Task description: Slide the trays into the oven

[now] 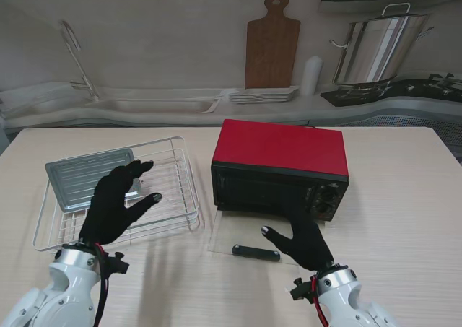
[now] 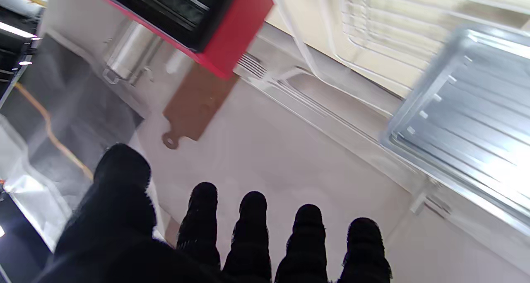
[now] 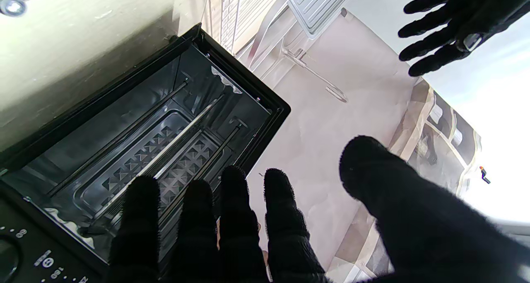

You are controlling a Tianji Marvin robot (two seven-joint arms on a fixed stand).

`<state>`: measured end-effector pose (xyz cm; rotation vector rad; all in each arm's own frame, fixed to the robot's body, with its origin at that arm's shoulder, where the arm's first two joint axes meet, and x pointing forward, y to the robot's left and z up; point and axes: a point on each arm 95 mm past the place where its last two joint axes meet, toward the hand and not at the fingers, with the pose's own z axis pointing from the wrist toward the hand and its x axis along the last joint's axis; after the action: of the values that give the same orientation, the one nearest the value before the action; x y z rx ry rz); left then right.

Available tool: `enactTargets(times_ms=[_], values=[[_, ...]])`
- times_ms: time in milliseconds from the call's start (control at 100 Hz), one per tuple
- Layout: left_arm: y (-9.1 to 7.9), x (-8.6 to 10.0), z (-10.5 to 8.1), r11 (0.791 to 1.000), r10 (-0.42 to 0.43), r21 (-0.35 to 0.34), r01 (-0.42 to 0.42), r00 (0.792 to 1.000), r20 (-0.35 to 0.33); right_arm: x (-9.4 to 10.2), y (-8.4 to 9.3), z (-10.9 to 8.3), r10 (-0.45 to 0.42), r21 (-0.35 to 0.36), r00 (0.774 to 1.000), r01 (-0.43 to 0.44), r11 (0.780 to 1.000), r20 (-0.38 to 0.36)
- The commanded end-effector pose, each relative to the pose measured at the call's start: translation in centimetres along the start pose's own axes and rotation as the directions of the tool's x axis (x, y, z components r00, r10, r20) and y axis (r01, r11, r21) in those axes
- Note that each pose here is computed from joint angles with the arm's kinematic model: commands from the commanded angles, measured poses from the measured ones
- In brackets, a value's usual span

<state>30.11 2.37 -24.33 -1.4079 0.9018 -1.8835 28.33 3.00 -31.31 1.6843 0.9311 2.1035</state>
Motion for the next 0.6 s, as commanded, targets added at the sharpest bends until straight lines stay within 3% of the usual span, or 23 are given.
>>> enactTargets(times_ms=[0, 350, 590], values=[[-0.8, -0.8, -0.1, 0.999, 0.04, 0.004, -0.041, 0.998, 0.039, 0.0, -0.5, -0.4, 0.004, 0.022, 1.0, -0.004, 1.0, 0.004], [-5.5, -5.9, 1.7, 0.989, 0.114, 0.072, -0.13, 0.975, 0.189, 0.0, -0.6, -0.3, 0.005, 0.039, 1.0, -0.005, 0.999, 0.012], [-7.5, -10.2, 3.8, 0.992, 0.099, 0.048, -0.118, 0.952, 0.291, -0.2, -0.5, -0.5, 0.003, 0.05, 1.0, -0.004, 0.999, 0.023]])
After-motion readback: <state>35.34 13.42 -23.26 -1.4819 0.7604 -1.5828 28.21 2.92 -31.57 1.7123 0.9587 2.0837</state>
